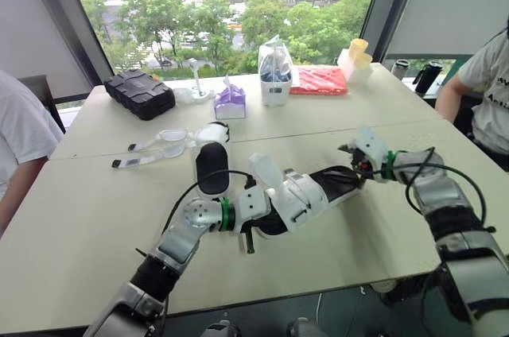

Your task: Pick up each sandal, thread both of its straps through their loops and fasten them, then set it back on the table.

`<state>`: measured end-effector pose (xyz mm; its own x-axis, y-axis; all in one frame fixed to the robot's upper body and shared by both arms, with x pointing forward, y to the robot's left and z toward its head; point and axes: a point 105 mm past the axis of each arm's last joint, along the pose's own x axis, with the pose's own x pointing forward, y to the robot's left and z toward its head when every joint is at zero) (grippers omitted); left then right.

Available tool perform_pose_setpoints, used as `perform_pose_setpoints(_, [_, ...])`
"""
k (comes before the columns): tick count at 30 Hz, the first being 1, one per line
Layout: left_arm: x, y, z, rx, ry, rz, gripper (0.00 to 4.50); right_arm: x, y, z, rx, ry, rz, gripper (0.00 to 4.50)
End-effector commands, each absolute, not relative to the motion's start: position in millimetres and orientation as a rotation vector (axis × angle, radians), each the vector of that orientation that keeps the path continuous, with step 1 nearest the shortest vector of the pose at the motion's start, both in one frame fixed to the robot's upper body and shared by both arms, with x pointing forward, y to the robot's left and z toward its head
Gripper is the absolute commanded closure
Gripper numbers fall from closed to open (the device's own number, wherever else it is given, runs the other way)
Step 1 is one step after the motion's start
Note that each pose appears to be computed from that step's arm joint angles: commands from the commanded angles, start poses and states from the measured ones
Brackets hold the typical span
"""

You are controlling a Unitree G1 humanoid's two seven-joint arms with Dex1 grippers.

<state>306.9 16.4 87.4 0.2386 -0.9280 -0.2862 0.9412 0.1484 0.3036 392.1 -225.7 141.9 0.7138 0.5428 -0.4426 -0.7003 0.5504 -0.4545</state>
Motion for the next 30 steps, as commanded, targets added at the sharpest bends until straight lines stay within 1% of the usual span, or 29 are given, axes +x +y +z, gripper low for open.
perform_pose_setpoints(1, [307.6,18.1,81.6,0.461,0.066,-1.345,4.5,382.8,-215.6,158.8,-0.635,0.199,0.784,0.05])
perform_pose_setpoints(5, [311.0,19.6,84.2,0.464,0.06,-1.343,4.5,367.3,-206.2,151.6,-0.585,0.224,0.851,0.05])
perform_pose_setpoints(10, [331.7,29.9,95.4,0.484,0.041,-1.274,4.5,338.1,-188.1,148.9,-0.523,0.278,1.006,0.05])
perform_pose_setpoints(16, [337.4,32.6,97.4,0.483,0.037,-1.253,4.5,326.3,-184.9,144.8,-0.526,0.323,1.039,0.05])
perform_pose_setpoints(20, [328.7,29.8,92.9,0.477,0.044,-1.279,4.5,333.2,-193.7,147.3,-0.6,0.329,0.994,0.05])
perform_pose_setpoints(23, [320.7,29.0,89.1,0.474,0.059,-1.303,4.5,347.7,-213.0,162.0,-0.672,0.334,0.927,0.05])
perform_pose_setpoints(26, [318.5,29.9,85.2,0.484,0.073,-1.304,4.5,360.6,-215.8,184.6,-0.627,0.299,0.913,0.05])
perform_pose_setpoints(30, [321.2,30.9,83.0,0.498,0.083,-1.297,4.5,375.3,-193.7,211.5,-0.412,0.278,0.998,0.05])
